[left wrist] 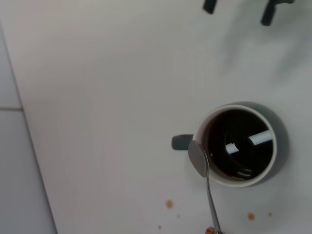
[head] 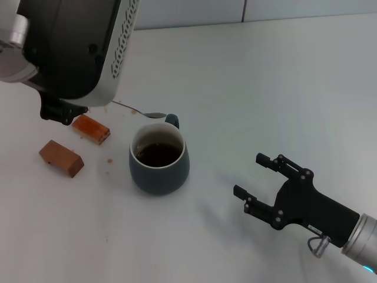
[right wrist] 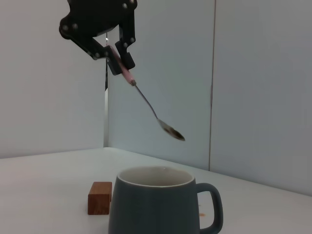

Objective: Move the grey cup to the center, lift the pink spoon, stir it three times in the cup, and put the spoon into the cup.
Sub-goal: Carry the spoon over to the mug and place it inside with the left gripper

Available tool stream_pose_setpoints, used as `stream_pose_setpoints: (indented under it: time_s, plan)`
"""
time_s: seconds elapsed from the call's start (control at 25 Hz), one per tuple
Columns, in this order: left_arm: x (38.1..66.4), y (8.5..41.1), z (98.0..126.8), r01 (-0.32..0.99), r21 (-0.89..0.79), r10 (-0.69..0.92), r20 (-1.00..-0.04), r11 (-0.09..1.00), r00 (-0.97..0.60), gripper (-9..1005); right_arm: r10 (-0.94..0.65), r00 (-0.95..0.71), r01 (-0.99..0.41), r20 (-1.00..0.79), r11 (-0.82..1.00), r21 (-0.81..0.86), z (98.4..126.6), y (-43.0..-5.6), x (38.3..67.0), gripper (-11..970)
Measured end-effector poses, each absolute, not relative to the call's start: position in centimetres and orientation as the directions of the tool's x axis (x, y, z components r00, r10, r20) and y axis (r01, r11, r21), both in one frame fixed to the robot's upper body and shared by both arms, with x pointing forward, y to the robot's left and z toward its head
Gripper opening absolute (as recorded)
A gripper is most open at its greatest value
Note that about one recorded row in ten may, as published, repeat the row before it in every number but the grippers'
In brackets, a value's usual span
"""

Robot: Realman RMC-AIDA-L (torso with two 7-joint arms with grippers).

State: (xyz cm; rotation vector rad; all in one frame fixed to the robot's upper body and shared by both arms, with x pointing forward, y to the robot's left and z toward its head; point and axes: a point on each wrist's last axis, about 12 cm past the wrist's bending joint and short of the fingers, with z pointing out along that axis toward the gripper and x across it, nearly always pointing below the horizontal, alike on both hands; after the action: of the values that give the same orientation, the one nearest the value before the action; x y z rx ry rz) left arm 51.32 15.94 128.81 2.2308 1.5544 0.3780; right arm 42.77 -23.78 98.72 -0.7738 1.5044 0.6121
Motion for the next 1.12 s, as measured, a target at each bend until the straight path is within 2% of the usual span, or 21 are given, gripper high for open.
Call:
stream_pose_setpoints:
  time_s: [0.36, 1.12]
  plan:
    - [51.0, 15.6, 128.9, 0.8, 0.457, 0.894, -0.02, -0.39, 0.447, 180, -0.11, -0.002, -0.768, -0.994, 0.636, -0.069, 98.7, -23.8, 42.8, 758]
    - [52.2, 15.9, 127.0, 0.834, 0.369, 0.901, 0.022, -0.41, 0.434, 190, -0.118, -0.013, -0.764, -0.993, 0.642, -0.067, 98.5, -24.0, 42.7, 759]
